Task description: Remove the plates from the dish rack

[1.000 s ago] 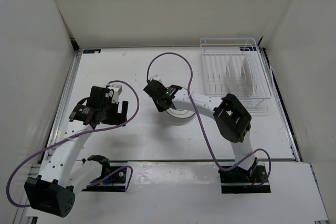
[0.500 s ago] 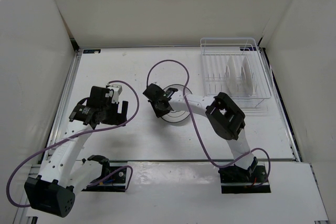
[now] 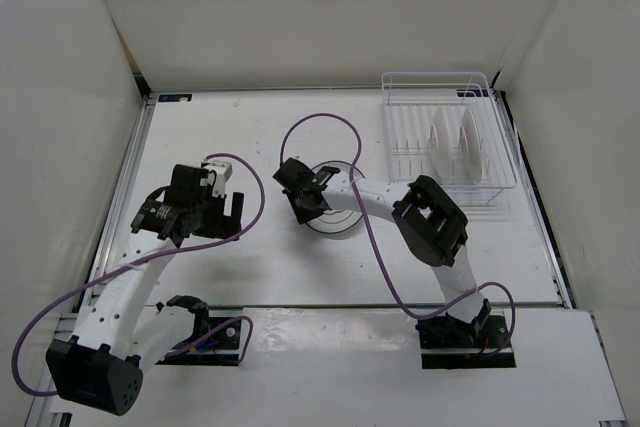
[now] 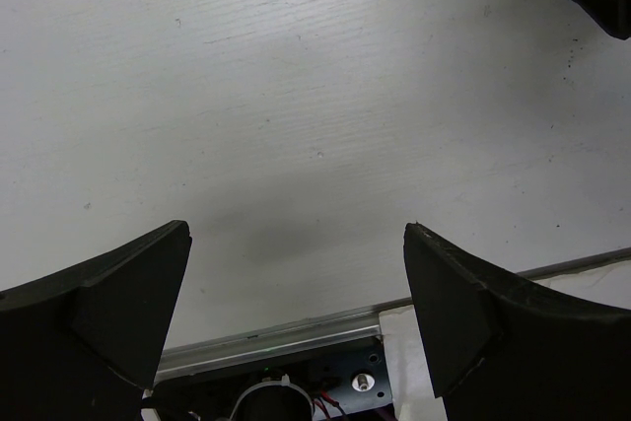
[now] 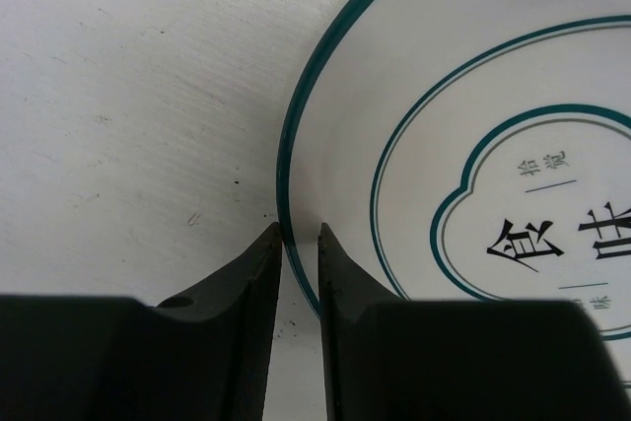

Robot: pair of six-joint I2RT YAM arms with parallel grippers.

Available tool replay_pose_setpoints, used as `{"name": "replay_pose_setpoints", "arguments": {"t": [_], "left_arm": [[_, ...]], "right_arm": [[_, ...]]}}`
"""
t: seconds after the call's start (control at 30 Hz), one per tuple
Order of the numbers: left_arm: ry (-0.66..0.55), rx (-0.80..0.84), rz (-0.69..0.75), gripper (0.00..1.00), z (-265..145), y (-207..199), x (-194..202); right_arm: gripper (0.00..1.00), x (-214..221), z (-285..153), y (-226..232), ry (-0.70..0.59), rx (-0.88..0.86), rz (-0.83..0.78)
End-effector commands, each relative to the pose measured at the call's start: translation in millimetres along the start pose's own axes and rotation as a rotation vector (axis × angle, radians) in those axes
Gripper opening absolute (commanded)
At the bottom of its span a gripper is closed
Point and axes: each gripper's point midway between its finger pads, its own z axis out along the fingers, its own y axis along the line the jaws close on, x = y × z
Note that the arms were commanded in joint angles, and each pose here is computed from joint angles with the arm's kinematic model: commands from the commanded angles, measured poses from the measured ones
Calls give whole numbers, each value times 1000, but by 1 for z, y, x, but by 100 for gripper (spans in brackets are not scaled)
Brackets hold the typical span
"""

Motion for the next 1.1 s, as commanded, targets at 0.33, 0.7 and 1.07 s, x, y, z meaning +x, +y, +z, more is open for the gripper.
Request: {"name": "replay_pose_setpoints", "arguments": {"t": [0.33,0.7,1.07], "left_arm": [[-52,-10,-8,100,-11,1,-12],[-55,-12,-7,100,-10,2,-13],[-62,-15,-5,100,-11,2,-14]], "right_arm": [[28,-16,-34,-9,-33,33,-17],[28,-42,-68,-17,-105,63,-50],[90,-111,-213,-93,-521,311,-59]]}}
